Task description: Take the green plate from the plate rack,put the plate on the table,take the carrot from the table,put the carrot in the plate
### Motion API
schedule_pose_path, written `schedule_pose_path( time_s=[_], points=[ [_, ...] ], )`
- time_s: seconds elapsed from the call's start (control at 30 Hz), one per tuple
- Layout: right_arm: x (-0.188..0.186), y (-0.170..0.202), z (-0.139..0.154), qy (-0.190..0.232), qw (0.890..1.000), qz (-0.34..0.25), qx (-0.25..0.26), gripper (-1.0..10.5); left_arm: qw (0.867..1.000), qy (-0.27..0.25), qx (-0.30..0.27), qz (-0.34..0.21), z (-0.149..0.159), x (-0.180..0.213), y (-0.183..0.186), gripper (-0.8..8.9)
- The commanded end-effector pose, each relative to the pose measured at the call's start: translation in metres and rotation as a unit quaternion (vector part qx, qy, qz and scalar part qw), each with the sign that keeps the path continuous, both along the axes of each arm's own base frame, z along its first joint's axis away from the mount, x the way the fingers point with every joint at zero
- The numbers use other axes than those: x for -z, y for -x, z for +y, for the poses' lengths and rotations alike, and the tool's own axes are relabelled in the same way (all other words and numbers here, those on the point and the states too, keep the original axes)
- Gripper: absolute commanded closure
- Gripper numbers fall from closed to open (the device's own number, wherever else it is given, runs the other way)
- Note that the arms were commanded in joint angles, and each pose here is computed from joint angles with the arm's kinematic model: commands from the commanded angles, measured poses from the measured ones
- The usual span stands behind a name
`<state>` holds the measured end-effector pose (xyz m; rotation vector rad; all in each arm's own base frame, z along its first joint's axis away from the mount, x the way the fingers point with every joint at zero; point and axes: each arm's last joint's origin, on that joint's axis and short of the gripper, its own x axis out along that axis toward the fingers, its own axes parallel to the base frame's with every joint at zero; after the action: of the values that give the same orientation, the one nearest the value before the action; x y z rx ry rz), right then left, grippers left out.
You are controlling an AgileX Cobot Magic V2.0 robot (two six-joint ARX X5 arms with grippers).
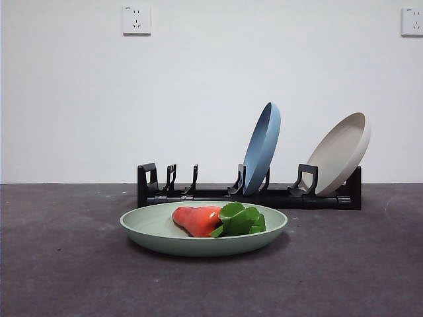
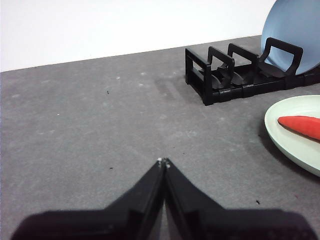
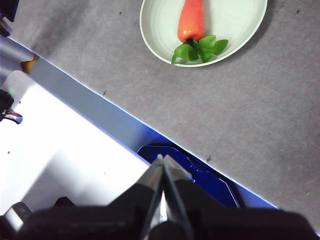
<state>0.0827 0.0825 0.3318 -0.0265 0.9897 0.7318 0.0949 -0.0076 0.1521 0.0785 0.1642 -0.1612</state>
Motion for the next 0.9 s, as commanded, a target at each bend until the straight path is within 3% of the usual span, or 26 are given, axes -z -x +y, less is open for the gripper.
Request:
schedule_pose_path(
  time_s=[0.03, 0.27, 0.37, 0.43, 0.57, 0.7, 0.9],
  points=[
    [0.001, 0.0, 0.0, 0.002, 1.0, -0.003, -0.003, 9.5, 1.0, 0.005, -0.003, 0.005, 0.0, 0.004, -0.001, 8.17],
    [0.001, 0.0, 0.0, 0.004, 1.0, -0.009, -0.006, 9.5, 1.0, 0.005, -0.003, 0.005, 0.0, 0.004, -0.001, 8.17],
    [-0.004, -0.001, -0.011, 0.023, 0.996, -0.081, 0.01, 9.5, 1.0, 0.005, -0.003, 0.005, 0.0, 0.004, -0.001, 8.17],
    [-0.01, -0.003, -0.017, 0.003, 0.991, -0.133, 0.023, 9.5, 1.0, 0.005, -0.003, 0.005, 0.0, 0.004, -0.001, 8.17],
    [-0.012, -0.006, -0.035, -0.065, 0.97, -0.227, 0.066, 9.5, 1.0, 0.005, -0.003, 0.005, 0.0, 0.004, -0.001, 8.17],
    [0.008, -0.007, -0.054, -0.052, 0.945, -0.296, 0.125, 9.5, 1.0, 0.005, -0.003, 0.005, 0.0, 0.004, -0.001, 8.17],
    [0.073, -0.01, -0.068, -0.052, 0.905, -0.374, 0.197, 9.5, 1.0, 0.005, -0.003, 0.005, 0.0, 0.004, -0.001, 8.17]
  ],
)
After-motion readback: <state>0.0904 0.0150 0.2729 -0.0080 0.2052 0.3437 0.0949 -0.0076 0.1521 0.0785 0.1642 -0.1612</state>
